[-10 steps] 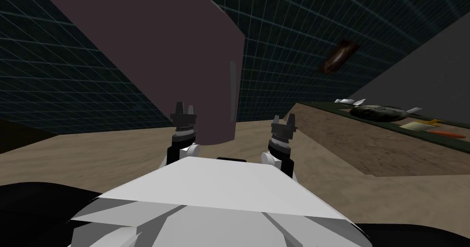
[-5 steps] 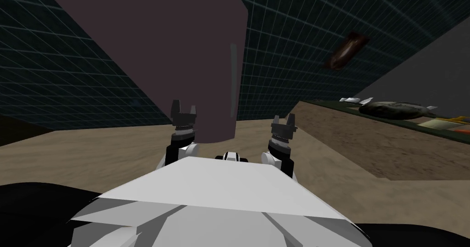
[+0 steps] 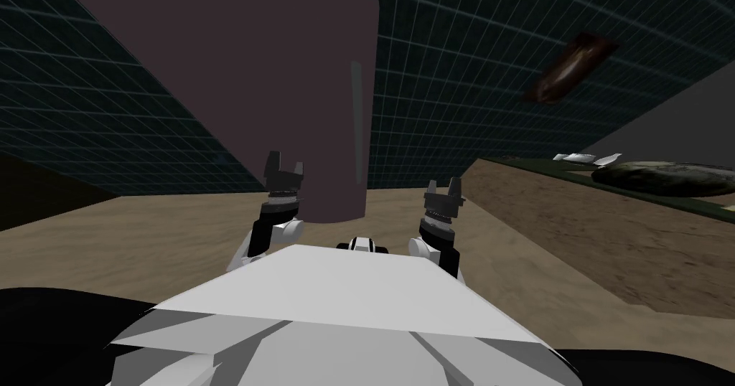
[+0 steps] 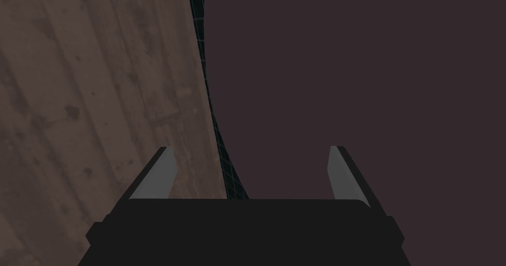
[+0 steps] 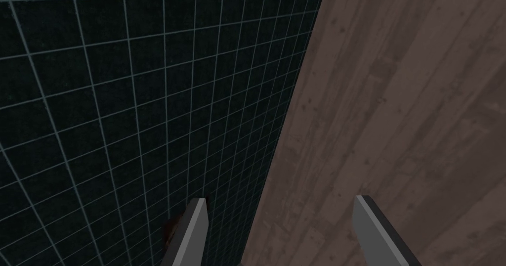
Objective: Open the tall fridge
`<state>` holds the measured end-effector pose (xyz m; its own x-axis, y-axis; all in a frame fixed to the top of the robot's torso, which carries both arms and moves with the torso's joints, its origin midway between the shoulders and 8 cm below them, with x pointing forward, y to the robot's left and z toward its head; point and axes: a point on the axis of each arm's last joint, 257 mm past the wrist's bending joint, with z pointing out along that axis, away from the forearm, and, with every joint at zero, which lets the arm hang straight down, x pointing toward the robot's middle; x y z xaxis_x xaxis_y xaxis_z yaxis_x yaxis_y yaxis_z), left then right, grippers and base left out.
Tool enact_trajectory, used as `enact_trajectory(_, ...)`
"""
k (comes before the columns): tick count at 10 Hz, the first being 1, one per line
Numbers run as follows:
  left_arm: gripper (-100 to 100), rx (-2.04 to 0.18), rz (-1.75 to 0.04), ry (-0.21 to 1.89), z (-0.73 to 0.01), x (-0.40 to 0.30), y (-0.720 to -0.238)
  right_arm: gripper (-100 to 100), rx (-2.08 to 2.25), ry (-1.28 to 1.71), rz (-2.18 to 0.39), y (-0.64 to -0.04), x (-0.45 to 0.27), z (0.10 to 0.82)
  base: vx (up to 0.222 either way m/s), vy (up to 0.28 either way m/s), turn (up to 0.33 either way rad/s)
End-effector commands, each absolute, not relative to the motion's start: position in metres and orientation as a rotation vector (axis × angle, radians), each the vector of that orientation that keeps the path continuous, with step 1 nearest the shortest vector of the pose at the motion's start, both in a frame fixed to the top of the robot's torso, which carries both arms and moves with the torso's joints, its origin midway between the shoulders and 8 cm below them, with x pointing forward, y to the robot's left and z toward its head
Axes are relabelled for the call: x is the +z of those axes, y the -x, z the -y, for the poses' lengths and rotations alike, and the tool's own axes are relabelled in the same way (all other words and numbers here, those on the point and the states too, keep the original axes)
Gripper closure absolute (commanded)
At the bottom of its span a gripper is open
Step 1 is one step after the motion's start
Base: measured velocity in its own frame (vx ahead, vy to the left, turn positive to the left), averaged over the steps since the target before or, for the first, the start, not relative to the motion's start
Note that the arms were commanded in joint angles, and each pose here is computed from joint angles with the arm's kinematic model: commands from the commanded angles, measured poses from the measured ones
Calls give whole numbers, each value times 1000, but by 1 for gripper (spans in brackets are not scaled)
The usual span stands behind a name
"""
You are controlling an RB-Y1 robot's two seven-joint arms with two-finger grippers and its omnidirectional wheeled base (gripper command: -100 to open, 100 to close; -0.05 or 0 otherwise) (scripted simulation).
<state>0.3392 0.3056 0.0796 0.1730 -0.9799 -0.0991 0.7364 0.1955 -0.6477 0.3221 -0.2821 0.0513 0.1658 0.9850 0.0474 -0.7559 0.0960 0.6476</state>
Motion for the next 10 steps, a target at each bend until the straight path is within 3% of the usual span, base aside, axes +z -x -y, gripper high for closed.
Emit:
enact_trajectory(1,-100,-1275,-583,538,-317,84,-347,0,1358,-617,-457,-322,51,282,49,-68,52)
enact_trajectory(10,-100,-1182,-563,642,-382,108,-364,0,1358,-617,-457,-322,51,282,53,-127,85)
